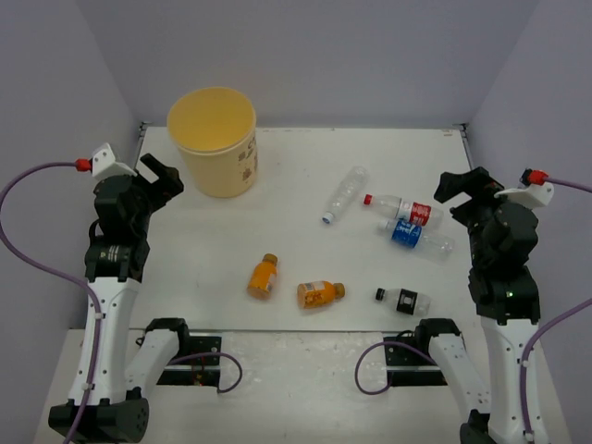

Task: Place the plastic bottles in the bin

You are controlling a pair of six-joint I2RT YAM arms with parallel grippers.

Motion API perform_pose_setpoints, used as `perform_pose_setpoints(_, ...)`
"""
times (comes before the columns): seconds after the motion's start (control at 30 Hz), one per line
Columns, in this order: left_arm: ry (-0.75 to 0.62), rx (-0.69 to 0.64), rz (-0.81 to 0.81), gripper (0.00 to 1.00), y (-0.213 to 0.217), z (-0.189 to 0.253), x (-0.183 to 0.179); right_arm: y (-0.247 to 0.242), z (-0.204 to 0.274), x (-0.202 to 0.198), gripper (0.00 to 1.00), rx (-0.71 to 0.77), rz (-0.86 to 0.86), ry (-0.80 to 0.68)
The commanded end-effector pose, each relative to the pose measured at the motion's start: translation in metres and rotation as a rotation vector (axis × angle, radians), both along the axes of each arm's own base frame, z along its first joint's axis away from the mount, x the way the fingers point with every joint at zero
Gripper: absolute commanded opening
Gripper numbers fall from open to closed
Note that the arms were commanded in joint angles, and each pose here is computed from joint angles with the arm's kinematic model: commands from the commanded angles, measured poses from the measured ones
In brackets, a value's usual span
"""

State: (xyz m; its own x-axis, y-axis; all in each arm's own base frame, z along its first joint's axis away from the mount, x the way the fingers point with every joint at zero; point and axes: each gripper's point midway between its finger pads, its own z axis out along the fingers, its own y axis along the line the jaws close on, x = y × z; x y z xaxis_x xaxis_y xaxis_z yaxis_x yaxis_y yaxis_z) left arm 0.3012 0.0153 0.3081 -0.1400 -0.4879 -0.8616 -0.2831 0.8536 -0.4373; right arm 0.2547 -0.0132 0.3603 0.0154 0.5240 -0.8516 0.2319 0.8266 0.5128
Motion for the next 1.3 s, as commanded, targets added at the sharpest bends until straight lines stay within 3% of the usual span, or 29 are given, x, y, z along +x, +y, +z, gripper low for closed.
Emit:
perform_pose_setpoints(0.0, -0.013, -0.019, -0.059, 1.0, -0.011, 0.01, 0.0, 0.0, 0.003, 0.0, 0.99, 0.005, -0.003, -0.001)
perform_pose_setpoints(0.17, 0.037, -0.051, -0.227, 1.0, -0.041, -0.008, 0.005, 0.013, 0.0, 0.001, 0.99, -0.011, 0.083, -0.011)
perform_pose_setpoints(0.3, 0.155, -0.122, -0.436, 1.0, -0.078, -0.047, -0.002, 0.024, -0.009, 0.005, 0.99, -0.024, 0.146, 0.016)
perform_pose_setpoints(0.4, 0.27, -0.149, -0.498, 1.0, -0.098, -0.085, -0.018, 0.023, -0.021, 0.009, 0.99, 0.005, 0.136, 0.056)
perform_pose_setpoints(0.67, 0.599, -0.104, -0.692, 1.0, -0.178, -0.18, -0.073, 0.03, -0.047, 0.02, 0.99, 0.024, 0.169, 0.132)
perform_pose_setpoints(0.8, 0.77, -0.039, -0.734, 1.0, -0.192, -0.231, -0.098, 0.032, -0.056, 0.022, 0.99, 0.02, 0.184, 0.155)
perform_pose_setpoints(1.1, 0.866, 0.042, -0.833, 1.0, -0.221, -0.271, -0.115, 0.033, -0.066, 0.024, 0.99, 0.016, 0.188, 0.179)
perform_pose_setpoints(1.2, 0.903, 0.043, -0.841, 0.88, -0.223, -0.284, -0.119, 0.032, -0.067, 0.024, 0.99, 0.013, 0.183, 0.178)
perform_pose_setpoints(1.27, 0.923, 0.057, -0.826, 0.65, -0.221, -0.291, -0.119, 0.031, -0.069, 0.024, 0.99, 0.014, 0.18, 0.18)
